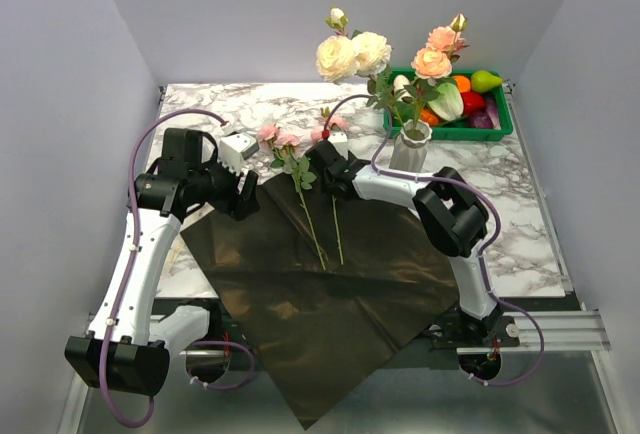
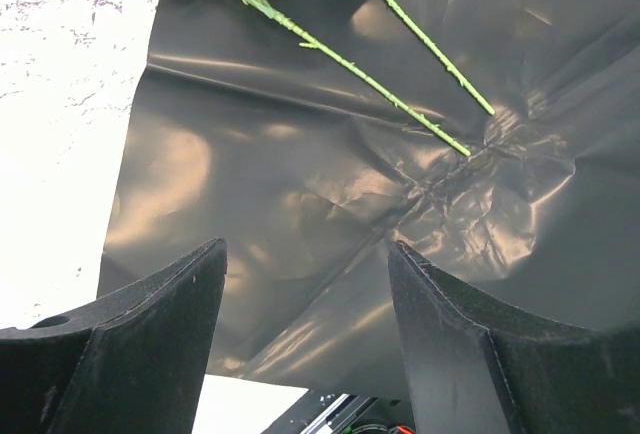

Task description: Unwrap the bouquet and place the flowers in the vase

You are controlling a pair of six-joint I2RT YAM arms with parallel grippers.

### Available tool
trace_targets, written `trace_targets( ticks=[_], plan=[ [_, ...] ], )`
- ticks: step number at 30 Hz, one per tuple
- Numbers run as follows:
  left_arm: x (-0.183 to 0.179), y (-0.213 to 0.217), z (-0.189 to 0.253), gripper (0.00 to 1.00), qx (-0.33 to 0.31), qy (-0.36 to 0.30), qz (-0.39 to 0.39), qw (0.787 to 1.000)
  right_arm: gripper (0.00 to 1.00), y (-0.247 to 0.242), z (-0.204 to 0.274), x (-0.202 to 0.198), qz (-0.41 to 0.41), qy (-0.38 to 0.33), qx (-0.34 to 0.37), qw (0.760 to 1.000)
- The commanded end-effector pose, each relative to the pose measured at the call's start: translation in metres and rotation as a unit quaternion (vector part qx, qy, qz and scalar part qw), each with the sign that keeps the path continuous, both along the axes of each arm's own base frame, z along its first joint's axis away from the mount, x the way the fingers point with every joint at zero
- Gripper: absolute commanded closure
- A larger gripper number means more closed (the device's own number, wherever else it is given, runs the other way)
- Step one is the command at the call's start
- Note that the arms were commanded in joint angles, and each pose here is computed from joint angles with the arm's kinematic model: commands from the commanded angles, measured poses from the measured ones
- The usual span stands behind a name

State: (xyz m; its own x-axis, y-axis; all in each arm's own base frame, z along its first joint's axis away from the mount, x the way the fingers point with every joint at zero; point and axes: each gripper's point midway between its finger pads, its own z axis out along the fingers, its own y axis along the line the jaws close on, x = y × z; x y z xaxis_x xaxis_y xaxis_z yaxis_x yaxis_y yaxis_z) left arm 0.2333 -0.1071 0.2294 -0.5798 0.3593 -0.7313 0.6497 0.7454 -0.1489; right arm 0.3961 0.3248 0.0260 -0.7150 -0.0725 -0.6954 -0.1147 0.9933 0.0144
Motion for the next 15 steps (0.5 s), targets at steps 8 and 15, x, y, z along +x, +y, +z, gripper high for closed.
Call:
trace_targets(
  ticks=[8,15],
  plan=[
    [-0.006,0.0,0.018,0.25,-0.013,-0.017,0.003,1.0,0.99,0.021,0.114,-0.035,0.117,-0.127,0.073,0.982],
    [-0.005,-0.001,0.018,0.25,-0.014,-0.019,0.003,1.0,0.99,0.032,0.182,-0.114,0.318,-0.248,0.108,0.908]
  ],
)
